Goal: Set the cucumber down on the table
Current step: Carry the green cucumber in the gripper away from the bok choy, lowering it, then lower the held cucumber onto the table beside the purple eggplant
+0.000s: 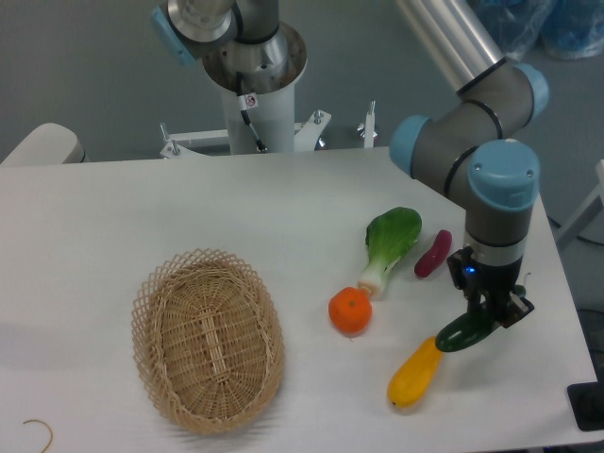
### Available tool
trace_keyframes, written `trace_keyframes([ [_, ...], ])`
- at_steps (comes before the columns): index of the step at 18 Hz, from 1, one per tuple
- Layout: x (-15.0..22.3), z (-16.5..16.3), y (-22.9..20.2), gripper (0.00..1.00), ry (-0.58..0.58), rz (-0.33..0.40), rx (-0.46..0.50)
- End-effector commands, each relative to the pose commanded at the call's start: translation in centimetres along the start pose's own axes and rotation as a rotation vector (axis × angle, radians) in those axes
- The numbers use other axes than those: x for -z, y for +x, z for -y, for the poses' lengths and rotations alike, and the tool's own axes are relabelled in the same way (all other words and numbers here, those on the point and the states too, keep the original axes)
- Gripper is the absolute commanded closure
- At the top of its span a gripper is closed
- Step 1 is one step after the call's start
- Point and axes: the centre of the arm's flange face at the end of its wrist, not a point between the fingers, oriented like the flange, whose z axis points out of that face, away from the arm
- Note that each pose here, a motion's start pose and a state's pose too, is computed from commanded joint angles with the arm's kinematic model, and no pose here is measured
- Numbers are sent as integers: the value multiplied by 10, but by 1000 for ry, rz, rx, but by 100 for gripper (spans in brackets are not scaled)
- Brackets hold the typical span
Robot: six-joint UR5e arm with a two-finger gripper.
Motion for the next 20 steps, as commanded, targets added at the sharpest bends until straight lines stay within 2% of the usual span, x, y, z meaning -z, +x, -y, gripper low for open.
trace_keyframes([
  [5,-13,-39,13,72,-7,-30,-121],
  [8,-26,-35,27,72,4,-58,-108],
  [10,-35,-31,36,72,-4,-45,-107],
  [13,-50,-24,54,72,3,-62,-39],
  [18,-58,-19,62,69,7,-83,2],
  [19,-58,-19,62,68,6,-84,4],
  [20,-57,-19,60,59,6,-81,13],
])
